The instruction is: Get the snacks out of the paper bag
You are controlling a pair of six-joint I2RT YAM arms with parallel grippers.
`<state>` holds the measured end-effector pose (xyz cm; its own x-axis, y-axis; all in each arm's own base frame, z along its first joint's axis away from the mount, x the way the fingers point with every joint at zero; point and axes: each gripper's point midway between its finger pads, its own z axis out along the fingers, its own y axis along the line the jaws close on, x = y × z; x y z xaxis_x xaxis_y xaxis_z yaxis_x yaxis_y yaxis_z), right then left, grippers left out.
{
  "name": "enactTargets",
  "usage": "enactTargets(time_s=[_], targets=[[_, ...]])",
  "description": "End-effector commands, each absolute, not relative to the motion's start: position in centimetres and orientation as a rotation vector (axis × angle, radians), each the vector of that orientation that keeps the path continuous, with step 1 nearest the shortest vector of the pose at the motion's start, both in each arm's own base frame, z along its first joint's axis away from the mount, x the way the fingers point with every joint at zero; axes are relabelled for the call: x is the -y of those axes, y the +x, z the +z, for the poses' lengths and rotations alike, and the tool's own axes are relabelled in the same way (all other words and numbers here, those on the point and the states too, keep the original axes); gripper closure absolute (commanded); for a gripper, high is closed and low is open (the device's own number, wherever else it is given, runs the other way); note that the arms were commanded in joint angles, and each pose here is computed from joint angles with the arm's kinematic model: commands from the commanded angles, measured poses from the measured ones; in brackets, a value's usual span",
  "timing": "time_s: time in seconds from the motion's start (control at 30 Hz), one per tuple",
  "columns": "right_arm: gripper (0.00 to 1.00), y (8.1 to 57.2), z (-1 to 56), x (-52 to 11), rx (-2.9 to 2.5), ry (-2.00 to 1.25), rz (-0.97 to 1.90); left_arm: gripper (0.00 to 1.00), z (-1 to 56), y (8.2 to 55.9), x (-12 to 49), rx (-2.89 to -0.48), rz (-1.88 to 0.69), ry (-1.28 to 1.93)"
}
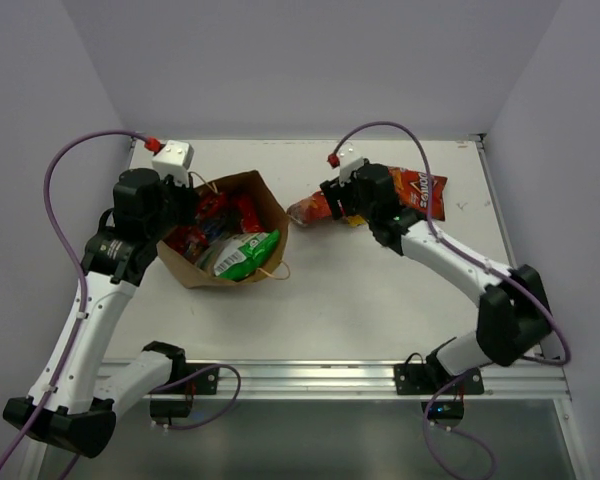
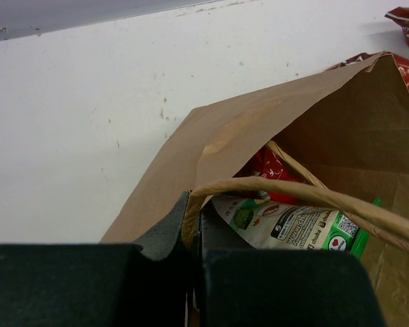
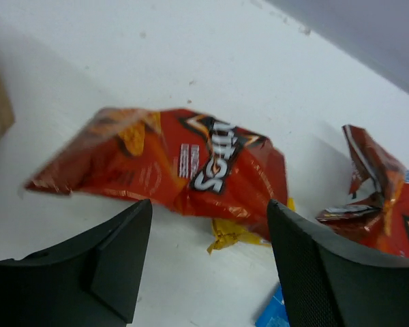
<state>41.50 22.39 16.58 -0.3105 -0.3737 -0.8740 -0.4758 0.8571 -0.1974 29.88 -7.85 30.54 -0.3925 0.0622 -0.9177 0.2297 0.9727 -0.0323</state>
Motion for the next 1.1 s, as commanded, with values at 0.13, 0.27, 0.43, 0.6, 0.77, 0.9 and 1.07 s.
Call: enactTargets(time_s=[0.13, 0.27, 0.43, 0.6, 0.77, 0.9, 1.07], targets=[[0.24, 31.4, 34.7, -27.1, -1.639, -0.597, 0.451, 1.0, 33.8, 29.2, 8.9, -1.892, -0.246, 0.253], [0.22, 27.3, 38.0, -32.2, -1.64, -0.547, 0.739, 1.0, 33.4, 29.2, 8.9, -1.903, -0.254, 0.238], [0.21, 24.6, 36.6, -40.2, -1.778, -0.457, 0.971, 1.0, 33.6, 29.2, 8.9, -1.9, -0.263, 0.211], [0.21, 24.3, 34.4, -45.1, -1.925, -0.253, 1.141, 1.0, 33.9, 29.0, 9.0, -1.891, -0.275, 0.207], [0.21, 25.2, 32.5, -47.6, -1.985, -0.1, 1.209, 1.0, 34.0, 28.7, 9.0, -1.889, -0.288, 0.201], [0.21, 26.2, 30.1, -49.6, -2.02, 0.01, 1.25, 1.0, 33.6, 28.6, 9.2, -1.898, -0.303, 0.197], [0.21, 27.8, 28.3, -51.8, -2.038, 0.109, 1.272, 1.0, 33.2, 28.3, 9.6, -1.906, -0.336, 0.2]])
